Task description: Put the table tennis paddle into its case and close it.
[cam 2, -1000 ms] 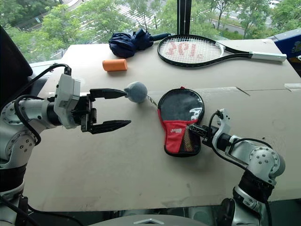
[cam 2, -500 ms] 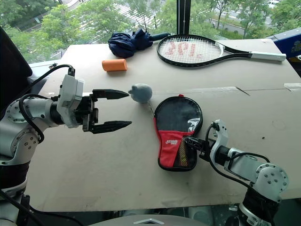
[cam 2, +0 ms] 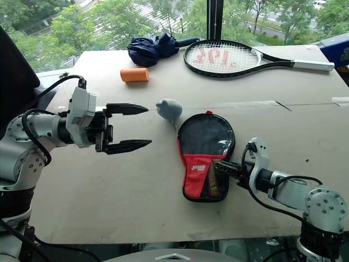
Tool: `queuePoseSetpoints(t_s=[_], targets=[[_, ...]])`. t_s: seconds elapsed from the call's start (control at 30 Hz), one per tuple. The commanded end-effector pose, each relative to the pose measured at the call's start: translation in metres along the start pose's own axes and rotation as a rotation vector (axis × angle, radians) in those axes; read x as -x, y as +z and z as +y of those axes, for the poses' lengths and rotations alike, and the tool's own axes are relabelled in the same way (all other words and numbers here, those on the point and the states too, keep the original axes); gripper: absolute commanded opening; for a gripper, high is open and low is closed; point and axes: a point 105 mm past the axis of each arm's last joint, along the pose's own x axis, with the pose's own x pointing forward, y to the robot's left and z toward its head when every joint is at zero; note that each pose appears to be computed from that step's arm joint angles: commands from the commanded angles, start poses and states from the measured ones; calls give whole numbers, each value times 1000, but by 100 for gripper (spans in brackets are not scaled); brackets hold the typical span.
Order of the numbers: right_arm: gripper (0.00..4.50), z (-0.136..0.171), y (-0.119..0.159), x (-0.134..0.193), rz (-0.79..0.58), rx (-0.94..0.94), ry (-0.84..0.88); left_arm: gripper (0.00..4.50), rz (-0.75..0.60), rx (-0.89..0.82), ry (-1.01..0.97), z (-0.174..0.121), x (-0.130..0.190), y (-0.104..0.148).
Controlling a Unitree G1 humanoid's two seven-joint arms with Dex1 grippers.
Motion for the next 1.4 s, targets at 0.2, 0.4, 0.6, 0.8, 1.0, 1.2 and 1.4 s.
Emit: queuePoseSetpoints(t_s=[0.2, 0.4, 0.6, 0.8, 1.0, 1.2, 1.4], targets=[[237, 7, 42, 36, -48, 487, 27, 450, 35, -8, 99, 16, 11, -9], [237, 28, 56, -20, -192, 727, 130, 450, 180, 47, 243, 48, 17, -60], [237, 24, 37, -63, -129, 792, 130, 450, 173, 27, 326, 88, 3, -78], [366, 4, 19, -75, -3, 741, 27, 450, 156, 12, 282, 108, -25, -85], [366, -2, 19, -76, 37, 764, -32, 450, 200, 0, 218, 118, -48, -90], [366, -1, 15, -78, 51, 760, -32, 450, 261, 3, 190, 122, -65, -98], [374, 4, 4, -77, 107, 803, -6, 281, 316, -10, 171, 121, -73, -104]])
